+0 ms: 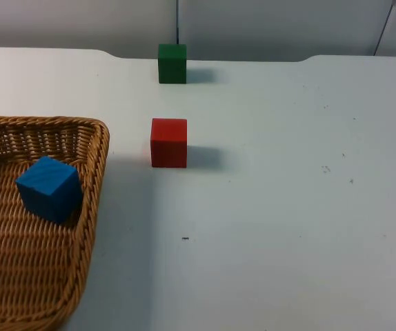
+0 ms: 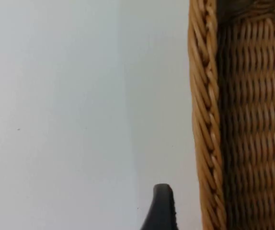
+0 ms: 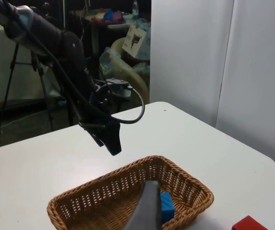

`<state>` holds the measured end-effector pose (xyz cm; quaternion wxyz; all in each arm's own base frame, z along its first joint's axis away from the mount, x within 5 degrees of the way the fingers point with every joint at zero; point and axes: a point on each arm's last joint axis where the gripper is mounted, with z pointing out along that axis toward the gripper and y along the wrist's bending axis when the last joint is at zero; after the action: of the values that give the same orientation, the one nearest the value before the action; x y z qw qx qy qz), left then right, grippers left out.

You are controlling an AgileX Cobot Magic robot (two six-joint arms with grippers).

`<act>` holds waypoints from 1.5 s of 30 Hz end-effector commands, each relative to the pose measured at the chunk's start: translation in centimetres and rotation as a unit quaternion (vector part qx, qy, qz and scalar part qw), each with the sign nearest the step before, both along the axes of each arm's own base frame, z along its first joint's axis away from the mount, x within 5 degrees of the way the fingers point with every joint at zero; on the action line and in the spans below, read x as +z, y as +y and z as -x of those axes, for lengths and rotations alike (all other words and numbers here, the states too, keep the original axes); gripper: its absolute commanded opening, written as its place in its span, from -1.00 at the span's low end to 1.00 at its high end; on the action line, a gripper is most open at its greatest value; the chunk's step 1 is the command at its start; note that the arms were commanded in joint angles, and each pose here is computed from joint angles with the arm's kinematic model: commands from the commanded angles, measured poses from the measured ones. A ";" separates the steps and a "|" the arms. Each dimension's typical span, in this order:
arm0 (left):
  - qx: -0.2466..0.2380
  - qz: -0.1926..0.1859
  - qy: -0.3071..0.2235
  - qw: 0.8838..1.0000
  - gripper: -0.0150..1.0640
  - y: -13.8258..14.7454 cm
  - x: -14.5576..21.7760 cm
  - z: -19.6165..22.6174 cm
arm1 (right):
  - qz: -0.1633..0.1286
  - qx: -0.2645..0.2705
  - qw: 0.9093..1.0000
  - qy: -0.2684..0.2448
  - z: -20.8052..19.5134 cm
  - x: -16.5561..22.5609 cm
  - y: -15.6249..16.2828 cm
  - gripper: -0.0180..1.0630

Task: Pick up the basket with the left hand and place the blue cube into the basket with the right hand.

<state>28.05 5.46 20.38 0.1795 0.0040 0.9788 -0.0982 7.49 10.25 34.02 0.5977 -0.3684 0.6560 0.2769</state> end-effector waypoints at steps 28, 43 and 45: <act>-0.071 -0.006 -0.387 0.919 0.26 -8.1 17.3 21.0 | -0.008 0.001 1.000 -0.013 0.0 0.2 0.0 0.41; -0.098 -0.059 -0.395 0.911 0.26 -7.4 12.2 26.6 | 0.019 0.001 1.000 -0.016 0.0 -0.2 -0.1 0.41; -0.064 -0.058 -0.399 0.913 0.26 -7.0 11.9 27.8 | 0.023 0.001 1.000 -0.016 0.0 -0.2 -0.1 0.41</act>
<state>0.64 -1.77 32.59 0.5483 0.1311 0.8248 -0.0434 7.54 10.19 33.88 0.5994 -0.3827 0.6535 0.2593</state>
